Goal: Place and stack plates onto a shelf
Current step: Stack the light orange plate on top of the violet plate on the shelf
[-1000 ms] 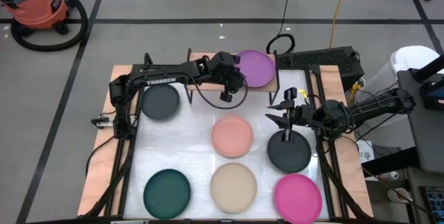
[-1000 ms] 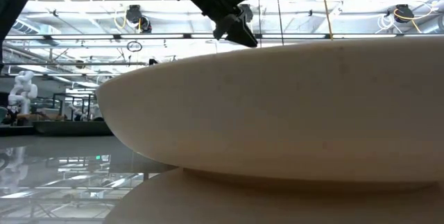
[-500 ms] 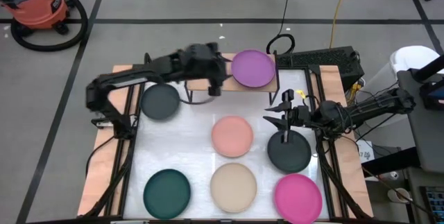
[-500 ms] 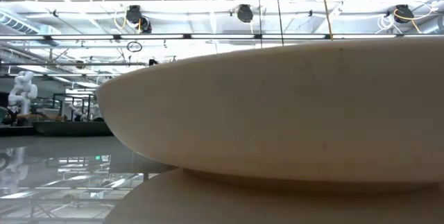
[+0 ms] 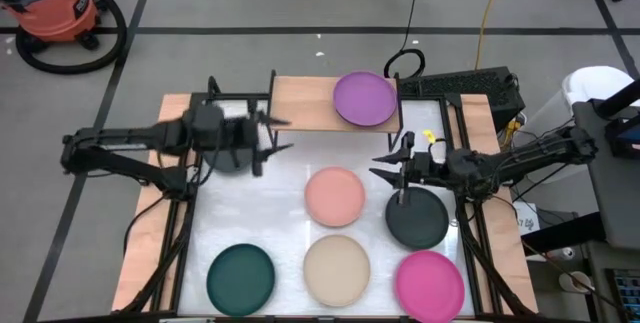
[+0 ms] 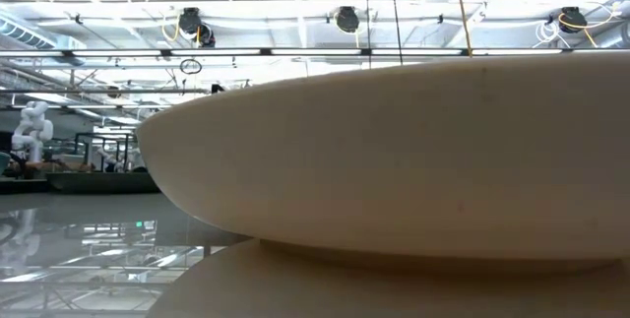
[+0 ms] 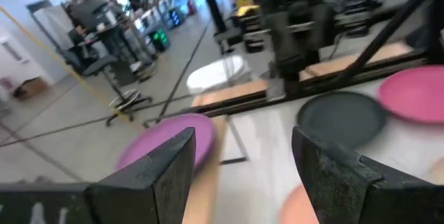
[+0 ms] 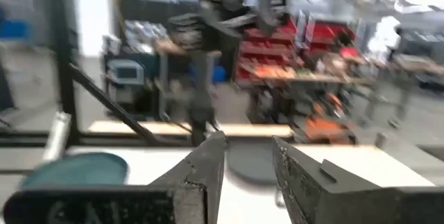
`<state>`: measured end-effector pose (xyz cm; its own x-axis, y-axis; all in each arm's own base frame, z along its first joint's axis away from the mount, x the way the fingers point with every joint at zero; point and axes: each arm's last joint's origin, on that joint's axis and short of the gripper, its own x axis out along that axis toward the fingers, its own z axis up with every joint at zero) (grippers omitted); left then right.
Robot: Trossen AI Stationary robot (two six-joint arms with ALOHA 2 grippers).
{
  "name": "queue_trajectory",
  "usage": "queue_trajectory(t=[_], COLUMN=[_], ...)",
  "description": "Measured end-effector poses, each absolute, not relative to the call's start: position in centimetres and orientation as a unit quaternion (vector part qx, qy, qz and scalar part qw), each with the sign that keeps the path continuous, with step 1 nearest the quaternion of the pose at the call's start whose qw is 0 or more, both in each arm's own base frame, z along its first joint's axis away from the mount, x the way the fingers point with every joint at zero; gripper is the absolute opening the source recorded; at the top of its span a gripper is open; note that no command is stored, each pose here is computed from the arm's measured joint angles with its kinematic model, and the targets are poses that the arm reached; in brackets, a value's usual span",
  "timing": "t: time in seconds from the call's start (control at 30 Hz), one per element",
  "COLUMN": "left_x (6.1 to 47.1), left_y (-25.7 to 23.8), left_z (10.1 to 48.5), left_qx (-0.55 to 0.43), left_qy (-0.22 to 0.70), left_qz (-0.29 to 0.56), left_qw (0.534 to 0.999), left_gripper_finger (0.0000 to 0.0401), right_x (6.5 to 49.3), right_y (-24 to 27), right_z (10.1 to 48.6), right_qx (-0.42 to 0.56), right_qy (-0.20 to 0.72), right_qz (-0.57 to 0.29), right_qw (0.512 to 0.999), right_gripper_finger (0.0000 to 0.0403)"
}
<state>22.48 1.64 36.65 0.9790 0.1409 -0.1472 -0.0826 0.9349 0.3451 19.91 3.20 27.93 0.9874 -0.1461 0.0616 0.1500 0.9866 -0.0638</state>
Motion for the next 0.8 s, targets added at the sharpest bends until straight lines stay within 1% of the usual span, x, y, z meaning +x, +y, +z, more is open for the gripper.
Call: queue_trajectory(t=[0.07, 0.27, 0.3, 0.4, 0.43, 0.57, 0.8], left_x=[21.4, 19.2, 19.0, 18.6, 18.6, 18.6, 18.6], left_y=[1.0, 0.2, 0.1, 0.0, -0.1, 0.0, 0.0], left_z=[34.8, 30.7, 30.2, 29.0, 28.6, 28.1, 28.0], left_qx=[0.154, 0.113, 0.108, 0.098, 0.098, 0.098, 0.098], left_qy=[0.064, 0.015, 0.008, -0.008, -0.006, -0.002, -0.001], left_qz=[0.049, 0.040, 0.040, 0.039, 0.038, 0.048, 0.051], left_qw=[0.985, 0.993, 0.993, 0.994, 0.994, 0.994, 0.994], left_gripper_finger=[0.0243, 0.0243, 0.0243, 0.0243, 0.0243, 0.0243, 0.0243], right_x=[20.6, 23.1, 23.5, 24.5, 24.8, 25.4, 25.3], right_y=[3.2, 3.8, 3.9, 4.4, 4.5, 4.7, 5.5], right_z=[28.1, 28.1, 27.8, 26.6, 26.3, 25.2, 21.7], right_qx=[-0.034, -0.038, -0.042, -0.069, -0.075, -0.076, -0.078], right_qy=[0.009, 0.088, 0.102, 0.124, 0.126, 0.153, 0.285], right_qz=[-0.092, -0.089, -0.081, -0.021, -0.017, -0.017, 0.007], right_qw=[0.995, 0.991, 0.991, 0.990, 0.989, 0.985, 0.955], right_gripper_finger=[0.0105, 0.0105, 0.0105, 0.0105, 0.0105, 0.0105, 0.0105])
